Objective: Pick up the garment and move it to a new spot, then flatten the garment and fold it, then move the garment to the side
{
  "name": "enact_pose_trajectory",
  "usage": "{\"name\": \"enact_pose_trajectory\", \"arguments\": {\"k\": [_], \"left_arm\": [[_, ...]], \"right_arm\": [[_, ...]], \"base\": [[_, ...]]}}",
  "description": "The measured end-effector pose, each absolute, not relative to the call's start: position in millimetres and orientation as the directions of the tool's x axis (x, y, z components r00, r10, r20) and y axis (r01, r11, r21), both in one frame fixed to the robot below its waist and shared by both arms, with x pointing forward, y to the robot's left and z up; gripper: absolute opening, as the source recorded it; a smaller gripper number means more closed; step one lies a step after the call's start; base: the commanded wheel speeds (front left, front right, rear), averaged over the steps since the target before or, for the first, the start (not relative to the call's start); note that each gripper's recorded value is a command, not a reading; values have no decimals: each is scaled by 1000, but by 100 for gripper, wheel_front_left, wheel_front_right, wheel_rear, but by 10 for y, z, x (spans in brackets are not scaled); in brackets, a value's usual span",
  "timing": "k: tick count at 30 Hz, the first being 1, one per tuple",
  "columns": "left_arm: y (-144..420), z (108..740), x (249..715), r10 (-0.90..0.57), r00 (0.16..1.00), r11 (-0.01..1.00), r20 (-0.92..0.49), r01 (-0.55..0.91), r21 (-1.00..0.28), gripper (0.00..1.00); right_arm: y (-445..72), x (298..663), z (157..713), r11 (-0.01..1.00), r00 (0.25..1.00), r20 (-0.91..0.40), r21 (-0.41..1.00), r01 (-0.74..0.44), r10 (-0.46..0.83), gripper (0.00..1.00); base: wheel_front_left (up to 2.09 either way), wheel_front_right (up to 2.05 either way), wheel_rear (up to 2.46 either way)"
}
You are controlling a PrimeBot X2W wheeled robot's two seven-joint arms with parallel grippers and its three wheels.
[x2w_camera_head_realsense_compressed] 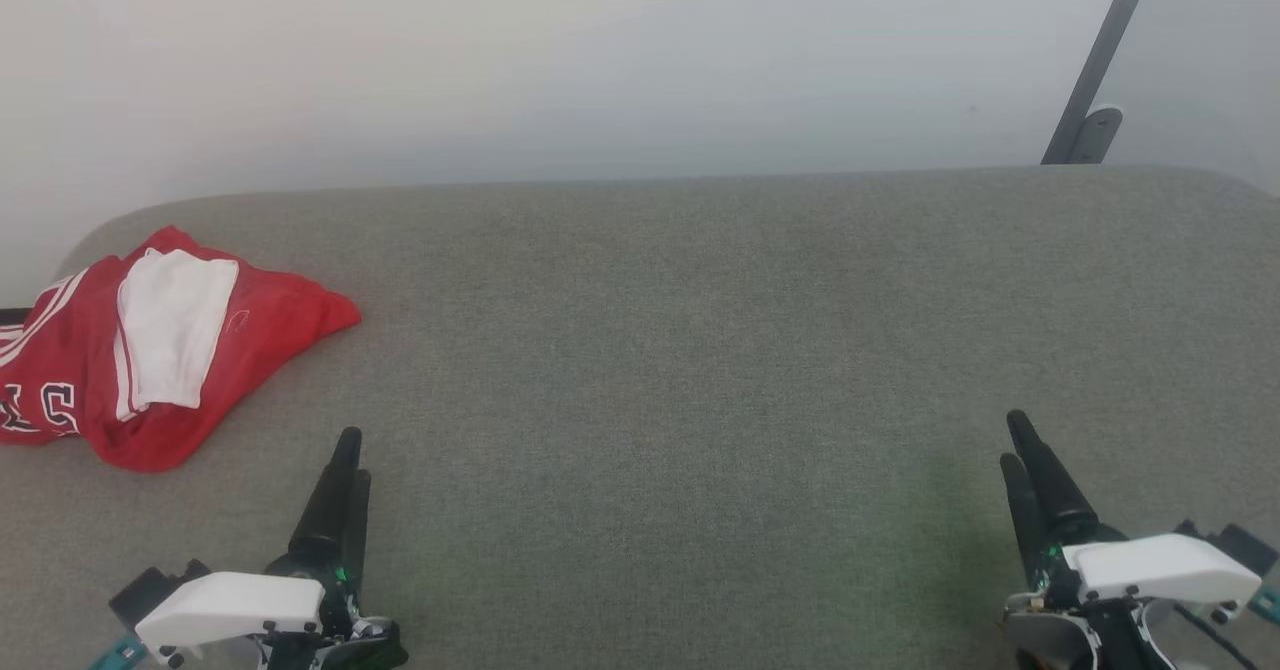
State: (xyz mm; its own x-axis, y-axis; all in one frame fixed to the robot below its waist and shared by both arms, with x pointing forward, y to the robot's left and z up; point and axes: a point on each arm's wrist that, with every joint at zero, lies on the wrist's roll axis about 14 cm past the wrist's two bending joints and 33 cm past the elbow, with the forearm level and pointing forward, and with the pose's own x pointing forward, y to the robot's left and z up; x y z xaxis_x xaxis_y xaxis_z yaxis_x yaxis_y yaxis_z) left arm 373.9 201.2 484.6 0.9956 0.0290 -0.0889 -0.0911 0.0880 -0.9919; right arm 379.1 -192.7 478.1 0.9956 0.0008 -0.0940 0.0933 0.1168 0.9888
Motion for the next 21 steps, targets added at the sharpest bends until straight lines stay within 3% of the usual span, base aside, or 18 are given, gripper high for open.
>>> {"name": "enact_pose_trajectory", "arguments": {"k": [7,21], "left_arm": [[2052,4880,3743,39,995,180,-89,-94,-979,100],[2217,4923,3728,73,992,492,-100,-123,-862,100]], "right_arm": [[-1886,3826,4804,198,996,-90,976,86,12,100],[-1851,3947,4958,459,997,-57,888,29,49,100]], "base": [[0,0,0],[0,0,0]]}}
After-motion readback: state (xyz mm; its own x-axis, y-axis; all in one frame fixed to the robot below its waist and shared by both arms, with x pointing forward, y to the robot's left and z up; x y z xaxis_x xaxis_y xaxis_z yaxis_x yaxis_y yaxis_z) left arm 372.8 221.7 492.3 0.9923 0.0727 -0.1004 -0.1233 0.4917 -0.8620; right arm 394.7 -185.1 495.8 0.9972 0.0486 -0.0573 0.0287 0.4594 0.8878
